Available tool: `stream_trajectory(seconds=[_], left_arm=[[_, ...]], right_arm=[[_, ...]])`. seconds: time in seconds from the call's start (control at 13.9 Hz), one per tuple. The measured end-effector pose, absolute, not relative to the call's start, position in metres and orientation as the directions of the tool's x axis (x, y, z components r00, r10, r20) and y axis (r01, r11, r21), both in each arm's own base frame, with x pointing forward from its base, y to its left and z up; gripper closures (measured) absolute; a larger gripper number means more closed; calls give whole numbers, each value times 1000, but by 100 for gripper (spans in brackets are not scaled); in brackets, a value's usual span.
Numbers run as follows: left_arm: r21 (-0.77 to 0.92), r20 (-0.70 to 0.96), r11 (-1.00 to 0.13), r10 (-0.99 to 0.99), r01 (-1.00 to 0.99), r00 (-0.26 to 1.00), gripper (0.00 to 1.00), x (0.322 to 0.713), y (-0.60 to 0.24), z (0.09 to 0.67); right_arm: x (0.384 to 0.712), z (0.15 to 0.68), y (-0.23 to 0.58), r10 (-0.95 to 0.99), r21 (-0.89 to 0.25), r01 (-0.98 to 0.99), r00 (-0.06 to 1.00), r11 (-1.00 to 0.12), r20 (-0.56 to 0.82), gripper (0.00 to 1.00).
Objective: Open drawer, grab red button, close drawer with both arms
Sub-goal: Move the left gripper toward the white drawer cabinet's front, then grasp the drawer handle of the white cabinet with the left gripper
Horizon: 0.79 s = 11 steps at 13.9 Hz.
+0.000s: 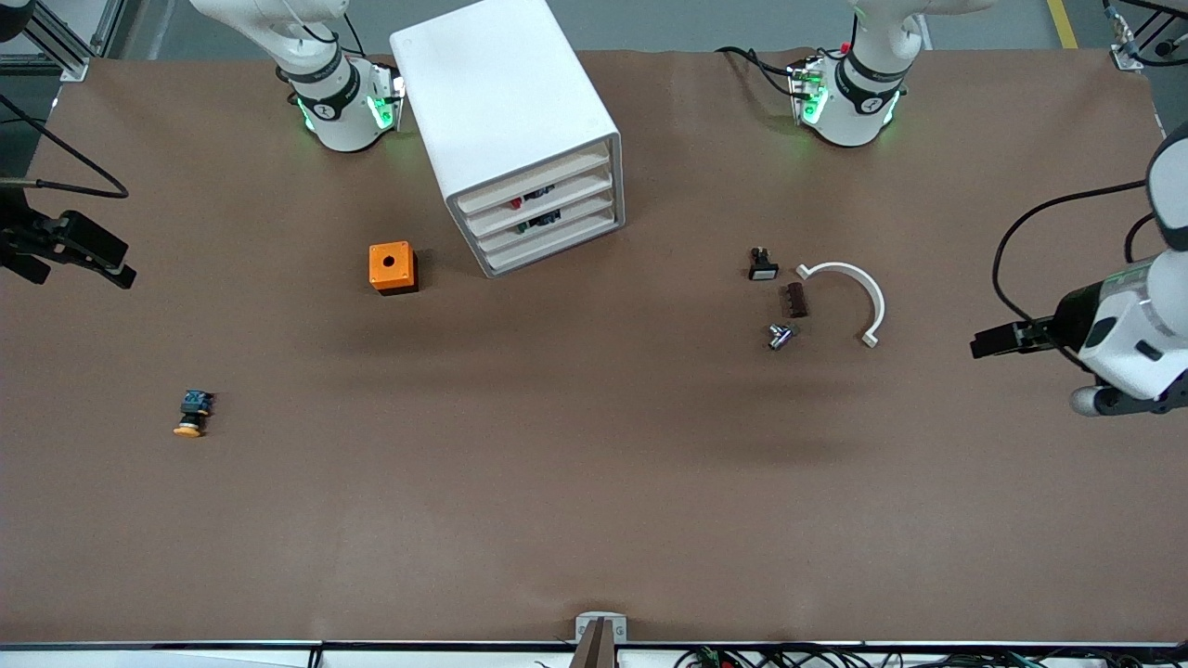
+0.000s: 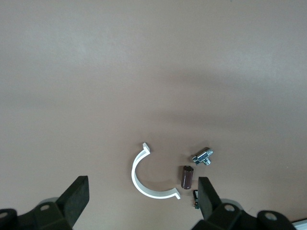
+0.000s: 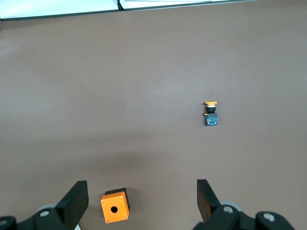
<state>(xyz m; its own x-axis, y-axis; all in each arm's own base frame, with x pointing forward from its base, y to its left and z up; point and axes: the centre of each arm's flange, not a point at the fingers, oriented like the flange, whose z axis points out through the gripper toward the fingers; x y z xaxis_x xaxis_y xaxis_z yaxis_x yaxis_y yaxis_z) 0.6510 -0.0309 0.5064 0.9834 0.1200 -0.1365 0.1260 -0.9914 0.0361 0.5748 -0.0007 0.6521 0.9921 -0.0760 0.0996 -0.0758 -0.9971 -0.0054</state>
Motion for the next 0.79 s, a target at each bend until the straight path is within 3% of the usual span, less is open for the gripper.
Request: stream_trajectory(seconds=[0.43, 0.79], left_arm=[[-1, -332, -949, 299, 316, 895, 0, 635, -122, 464], [-85, -540, -737, 600, 671, 591, 0, 626, -193, 423]], right_arm=[[574, 652, 1, -73, -5, -73, 993, -997, 96, 0], [573, 650, 6, -64, -4, -64, 994, -998, 84, 0]])
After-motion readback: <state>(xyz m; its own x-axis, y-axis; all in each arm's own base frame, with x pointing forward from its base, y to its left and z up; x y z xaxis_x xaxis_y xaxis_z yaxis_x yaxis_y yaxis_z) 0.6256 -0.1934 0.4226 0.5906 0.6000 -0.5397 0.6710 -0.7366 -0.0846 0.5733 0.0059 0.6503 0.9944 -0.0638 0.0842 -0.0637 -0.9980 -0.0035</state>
